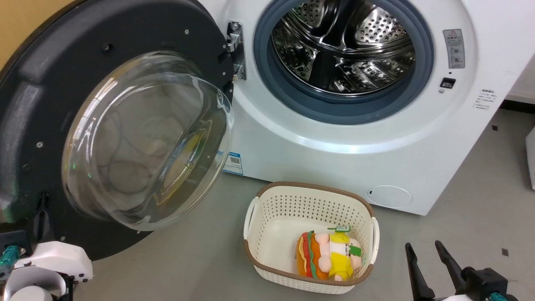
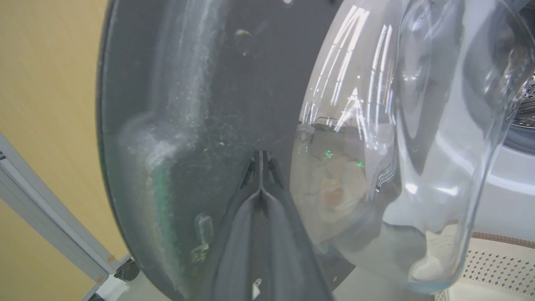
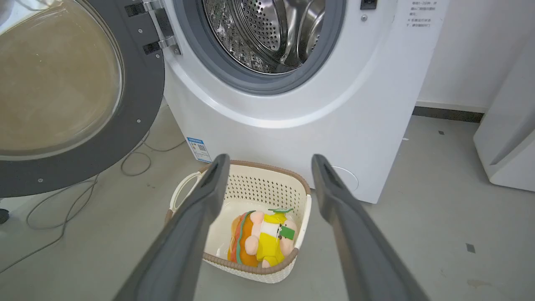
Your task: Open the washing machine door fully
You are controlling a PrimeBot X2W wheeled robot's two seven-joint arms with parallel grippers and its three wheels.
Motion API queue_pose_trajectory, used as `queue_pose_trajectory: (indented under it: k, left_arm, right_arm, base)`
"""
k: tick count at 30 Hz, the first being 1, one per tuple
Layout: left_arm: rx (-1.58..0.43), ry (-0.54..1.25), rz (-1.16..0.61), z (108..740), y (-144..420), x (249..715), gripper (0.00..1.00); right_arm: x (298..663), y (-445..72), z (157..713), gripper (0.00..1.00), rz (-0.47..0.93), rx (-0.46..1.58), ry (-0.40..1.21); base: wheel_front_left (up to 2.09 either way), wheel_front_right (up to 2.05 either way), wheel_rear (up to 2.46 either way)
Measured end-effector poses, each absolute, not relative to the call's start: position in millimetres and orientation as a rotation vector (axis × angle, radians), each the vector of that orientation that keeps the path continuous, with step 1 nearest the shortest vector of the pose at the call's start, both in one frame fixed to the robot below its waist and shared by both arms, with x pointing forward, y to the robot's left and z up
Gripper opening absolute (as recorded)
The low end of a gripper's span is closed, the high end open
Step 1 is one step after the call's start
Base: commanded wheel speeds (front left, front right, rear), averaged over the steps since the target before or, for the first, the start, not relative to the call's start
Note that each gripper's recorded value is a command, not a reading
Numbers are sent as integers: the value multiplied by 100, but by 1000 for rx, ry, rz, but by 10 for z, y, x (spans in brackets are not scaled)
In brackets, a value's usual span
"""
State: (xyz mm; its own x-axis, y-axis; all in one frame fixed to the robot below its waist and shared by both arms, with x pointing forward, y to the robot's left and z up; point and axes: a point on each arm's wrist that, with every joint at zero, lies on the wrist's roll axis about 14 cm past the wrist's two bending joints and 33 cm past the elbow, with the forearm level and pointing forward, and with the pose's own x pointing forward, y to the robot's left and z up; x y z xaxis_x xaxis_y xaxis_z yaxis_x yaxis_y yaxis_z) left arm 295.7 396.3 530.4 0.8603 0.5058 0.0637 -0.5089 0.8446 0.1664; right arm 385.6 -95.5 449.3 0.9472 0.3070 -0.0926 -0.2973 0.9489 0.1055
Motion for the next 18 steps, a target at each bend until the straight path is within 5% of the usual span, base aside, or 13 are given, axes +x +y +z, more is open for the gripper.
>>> queue_pose_trajectory:
  k: [18]
  left_arm:
    - [74,-17,558,5011,3529,2564,0]
  right_arm:
    - [3769,-1029,4649,100,291,85,63]
  base:
    - [0,0,0]
